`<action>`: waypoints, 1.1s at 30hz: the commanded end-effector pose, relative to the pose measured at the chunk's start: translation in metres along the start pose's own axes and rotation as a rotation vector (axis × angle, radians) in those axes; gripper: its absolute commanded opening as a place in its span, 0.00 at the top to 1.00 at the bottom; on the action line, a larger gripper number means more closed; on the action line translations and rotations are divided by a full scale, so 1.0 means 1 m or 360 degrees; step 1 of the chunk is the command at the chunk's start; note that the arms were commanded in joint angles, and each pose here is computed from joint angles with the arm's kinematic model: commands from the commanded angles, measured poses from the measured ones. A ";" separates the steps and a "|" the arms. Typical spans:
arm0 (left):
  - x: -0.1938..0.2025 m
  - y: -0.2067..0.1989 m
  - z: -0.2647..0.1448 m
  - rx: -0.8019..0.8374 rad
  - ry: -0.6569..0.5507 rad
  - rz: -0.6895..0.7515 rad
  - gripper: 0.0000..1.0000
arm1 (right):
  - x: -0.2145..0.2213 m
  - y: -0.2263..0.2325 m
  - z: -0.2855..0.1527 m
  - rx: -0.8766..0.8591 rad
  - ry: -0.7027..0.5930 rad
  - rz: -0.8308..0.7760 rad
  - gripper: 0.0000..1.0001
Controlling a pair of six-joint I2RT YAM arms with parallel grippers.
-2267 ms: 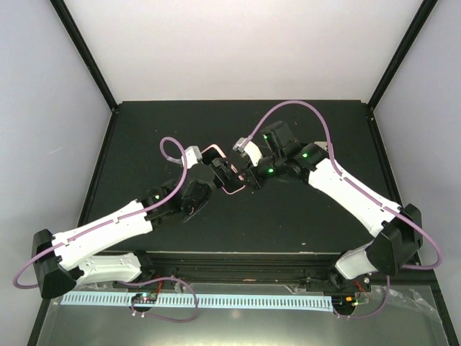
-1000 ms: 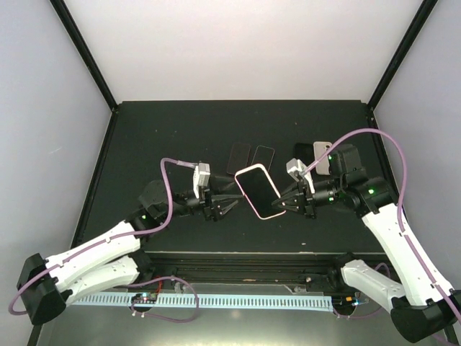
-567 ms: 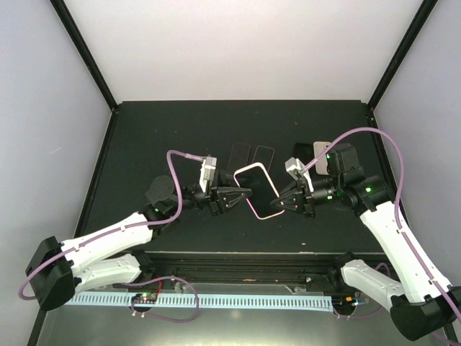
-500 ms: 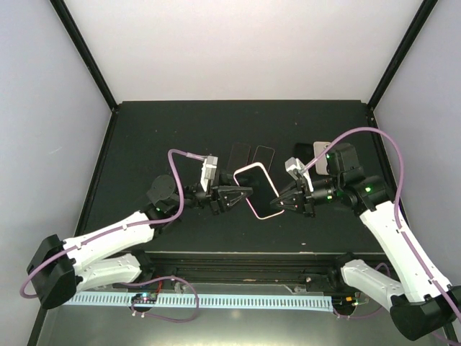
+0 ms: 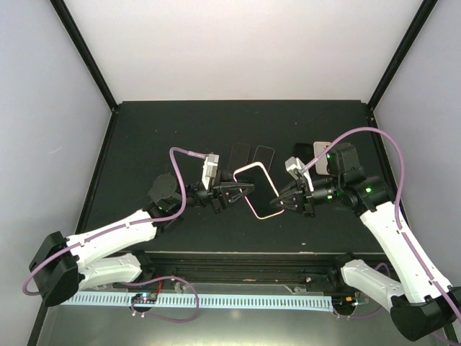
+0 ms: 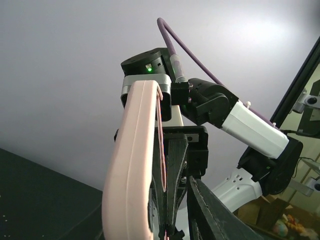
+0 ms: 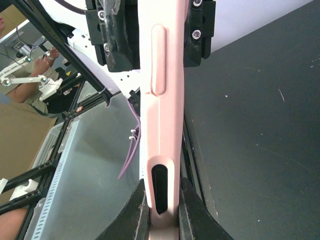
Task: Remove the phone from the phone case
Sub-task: Pick up the phone at the center of the board.
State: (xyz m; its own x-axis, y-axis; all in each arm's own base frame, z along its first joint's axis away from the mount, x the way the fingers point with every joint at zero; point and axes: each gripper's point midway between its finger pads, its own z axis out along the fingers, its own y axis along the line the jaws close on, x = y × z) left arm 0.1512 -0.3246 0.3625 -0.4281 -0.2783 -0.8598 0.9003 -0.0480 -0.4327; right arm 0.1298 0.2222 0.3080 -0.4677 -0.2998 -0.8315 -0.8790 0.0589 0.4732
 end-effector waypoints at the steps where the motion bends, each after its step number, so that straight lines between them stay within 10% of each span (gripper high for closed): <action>1: -0.018 -0.022 0.004 0.0125 -0.0065 0.0075 0.72 | -0.010 0.003 -0.002 -0.0014 -0.0055 -0.0072 0.99; 23: -0.014 -0.019 0.005 0.0091 -0.0004 0.0075 0.93 | -0.016 -0.001 -0.001 -0.0012 -0.0069 -0.0043 0.98; 33: -0.034 -0.028 -0.007 0.0061 0.0130 0.0134 0.98 | -0.015 0.006 -0.010 0.0105 0.0054 -0.0247 0.48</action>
State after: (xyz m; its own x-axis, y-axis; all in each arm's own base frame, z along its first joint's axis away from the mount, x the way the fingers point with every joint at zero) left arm 0.1550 -0.3238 0.3575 -0.4597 -0.1996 -0.8653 0.8845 -0.0156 -0.4663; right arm 0.1369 0.2234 0.3157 -0.4394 -0.3041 -0.8452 -0.8950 0.0684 0.4407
